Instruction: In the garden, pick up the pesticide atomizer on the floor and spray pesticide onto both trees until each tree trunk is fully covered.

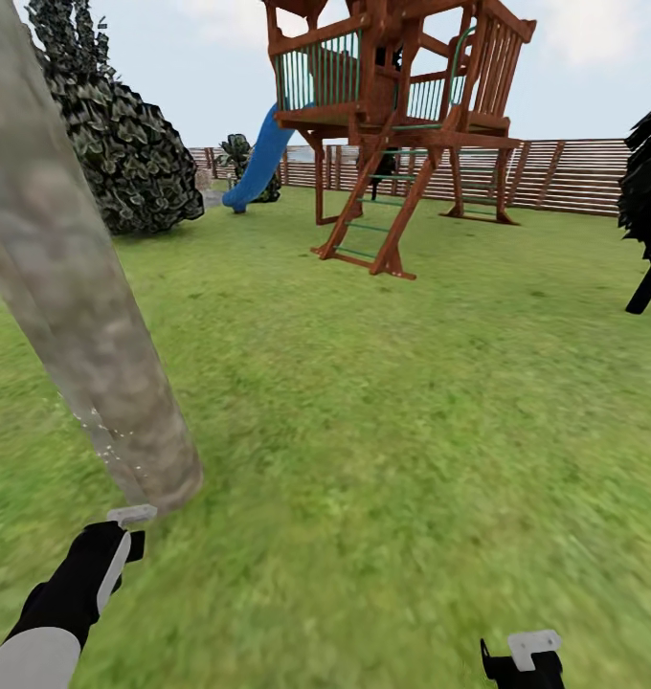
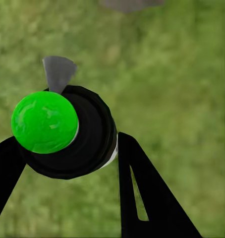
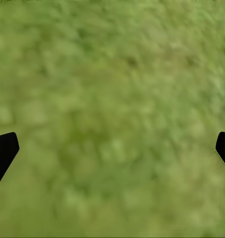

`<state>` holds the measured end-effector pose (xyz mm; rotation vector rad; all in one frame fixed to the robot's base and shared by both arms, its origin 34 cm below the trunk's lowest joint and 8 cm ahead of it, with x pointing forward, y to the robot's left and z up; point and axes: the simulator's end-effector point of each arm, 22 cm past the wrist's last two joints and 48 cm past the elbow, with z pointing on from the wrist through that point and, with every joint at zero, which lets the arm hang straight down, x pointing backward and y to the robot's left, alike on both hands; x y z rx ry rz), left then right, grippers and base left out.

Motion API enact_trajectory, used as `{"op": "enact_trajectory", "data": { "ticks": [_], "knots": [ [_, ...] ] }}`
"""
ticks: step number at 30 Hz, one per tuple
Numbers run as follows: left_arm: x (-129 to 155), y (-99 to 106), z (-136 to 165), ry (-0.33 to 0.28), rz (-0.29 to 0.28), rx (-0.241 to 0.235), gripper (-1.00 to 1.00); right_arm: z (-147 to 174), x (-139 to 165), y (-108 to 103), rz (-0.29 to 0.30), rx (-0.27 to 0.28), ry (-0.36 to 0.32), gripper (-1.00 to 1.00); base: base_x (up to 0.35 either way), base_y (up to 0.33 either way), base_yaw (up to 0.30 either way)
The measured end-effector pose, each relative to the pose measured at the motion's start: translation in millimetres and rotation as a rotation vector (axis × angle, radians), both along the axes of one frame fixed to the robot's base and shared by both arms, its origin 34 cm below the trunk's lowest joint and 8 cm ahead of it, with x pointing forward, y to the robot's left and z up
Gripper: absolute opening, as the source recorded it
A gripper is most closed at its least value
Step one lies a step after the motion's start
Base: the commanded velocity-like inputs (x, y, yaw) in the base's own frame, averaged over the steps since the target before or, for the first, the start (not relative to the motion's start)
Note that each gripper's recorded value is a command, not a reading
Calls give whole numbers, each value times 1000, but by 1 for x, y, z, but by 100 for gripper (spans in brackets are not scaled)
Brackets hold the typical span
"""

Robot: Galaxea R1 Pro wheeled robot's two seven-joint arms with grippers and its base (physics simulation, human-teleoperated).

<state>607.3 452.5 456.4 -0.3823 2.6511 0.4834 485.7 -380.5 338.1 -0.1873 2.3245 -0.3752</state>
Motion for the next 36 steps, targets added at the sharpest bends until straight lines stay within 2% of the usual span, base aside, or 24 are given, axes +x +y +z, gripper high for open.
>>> {"op": "enact_trajectory", "data": {
  "ticks": [21, 31, 32, 33, 34, 36],
  "knots": [
    [1, 0, 1, -5, 1, -2, -100, 0, 0, 1, 0, 2, 0, 100, 154, -259, 275],
    [5, 1, 5, -18, 4, -2, -100, 0, 0, 1, 0, 2, 0, 100, 26, -269, 122],
    [11, 2, 13, -38, 1, 4, -100, 0, 0, 1, 0, 2, 0, 100, 108, -259, 272],
    [32, 4, 41, -116, -4, 14, -100, 0, 0, 1, 0, 1, 0, 100, 149, -245, 183],
    [51, 8, 72, -187, -15, 45, -100, 0, 0, 0, -1, 1, 0, 100, 181, -230, 94],
    [55, 5, 78, -198, -16, 38, -100, 0, 0, 0, -1, 0, 0, 100, 215, -211, 27]
  ]
}}
